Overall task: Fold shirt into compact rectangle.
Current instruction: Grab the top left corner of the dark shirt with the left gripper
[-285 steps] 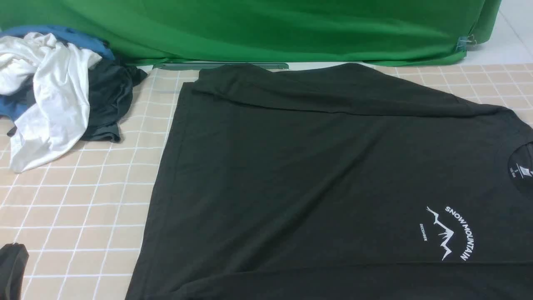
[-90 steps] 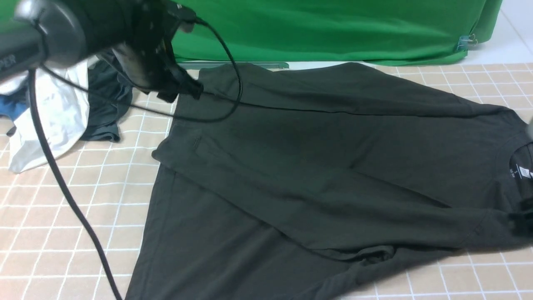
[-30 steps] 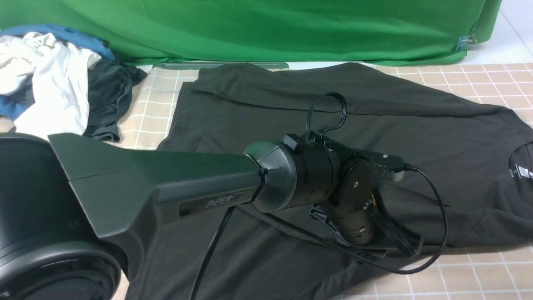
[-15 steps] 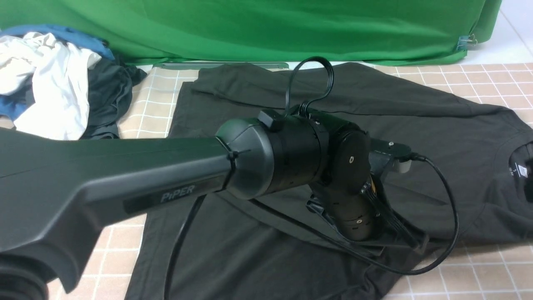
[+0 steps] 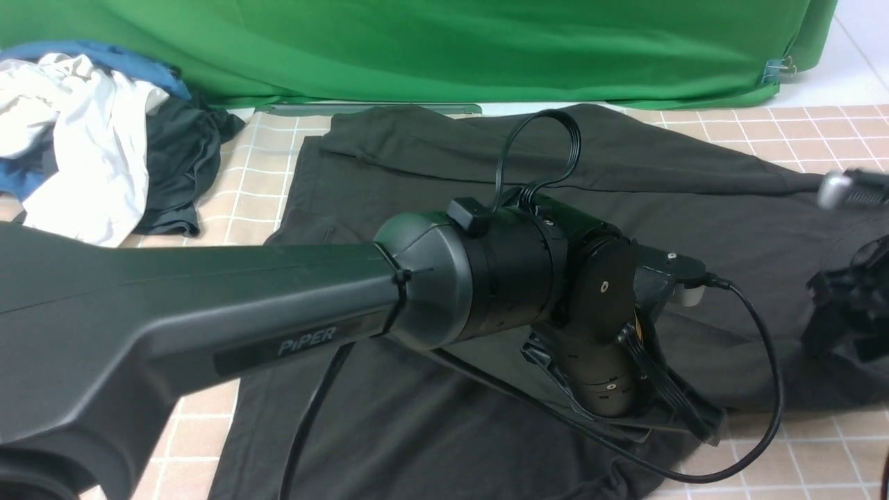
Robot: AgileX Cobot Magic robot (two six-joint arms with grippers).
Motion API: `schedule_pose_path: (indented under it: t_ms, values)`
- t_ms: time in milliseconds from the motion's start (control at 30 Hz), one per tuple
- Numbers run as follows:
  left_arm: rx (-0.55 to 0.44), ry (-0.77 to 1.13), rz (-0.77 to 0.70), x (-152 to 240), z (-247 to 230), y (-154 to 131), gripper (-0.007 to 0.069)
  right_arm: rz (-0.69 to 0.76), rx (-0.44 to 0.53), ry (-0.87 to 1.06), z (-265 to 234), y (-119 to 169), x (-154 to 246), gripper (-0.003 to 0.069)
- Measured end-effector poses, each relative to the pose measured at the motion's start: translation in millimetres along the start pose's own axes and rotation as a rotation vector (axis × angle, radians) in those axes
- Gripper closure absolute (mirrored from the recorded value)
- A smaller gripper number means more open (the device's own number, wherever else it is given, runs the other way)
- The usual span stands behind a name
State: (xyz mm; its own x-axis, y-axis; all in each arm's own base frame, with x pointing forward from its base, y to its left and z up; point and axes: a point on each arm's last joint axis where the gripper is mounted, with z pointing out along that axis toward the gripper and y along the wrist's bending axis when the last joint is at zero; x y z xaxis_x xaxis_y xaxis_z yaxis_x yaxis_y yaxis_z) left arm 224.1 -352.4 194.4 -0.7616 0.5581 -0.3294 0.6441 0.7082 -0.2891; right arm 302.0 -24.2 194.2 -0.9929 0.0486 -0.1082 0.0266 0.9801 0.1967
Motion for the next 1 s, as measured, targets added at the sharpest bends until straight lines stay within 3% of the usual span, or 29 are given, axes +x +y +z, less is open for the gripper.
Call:
schedule_pose_path:
  t_ms: [200, 300, 333, 367, 400, 467, 733, 1000]
  values:
    - [0.002, -0.013, 0.000, -1, 0, 0, 0.0592, -0.052, 0.000, 0.026, 15, -4, -3, 0.0200]
    - [0.002, -0.016, 0.000, -1, 0, 0, 0.0592, -0.068, -0.007, 0.054, 22, -5, -3, 0.0320]
    - [0.003, -0.017, -0.001, -2, 0, 0, 0.0592, -0.073, -0.010, 0.066, 24, -5, -3, 0.0393]
    - [0.003, -0.018, -0.001, -2, 0, 0, 0.0592, -0.073, -0.010, 0.066, 24, -5, -3, 0.0409]
    - [0.006, -0.018, -0.004, -2, 0, -1, 0.0592, -0.073, -0.012, 0.076, 26, -6, -3, 0.0540]
    - [0.013, -0.018, -0.012, -2, 0, -1, 0.0592, -0.077, -0.012, 0.072, 25, -6, -6, 0.0599]
    - [0.044, 0.037, -0.045, 4, 0, -5, 0.0592, -0.126, 0.003, 0.075, -6, -1, -13, 0.0618]
    - [0.068, 0.069, -0.025, 12, 3, -21, 0.0592, -0.185, 0.084, 0.156, -13, -9, -9, 0.0618]
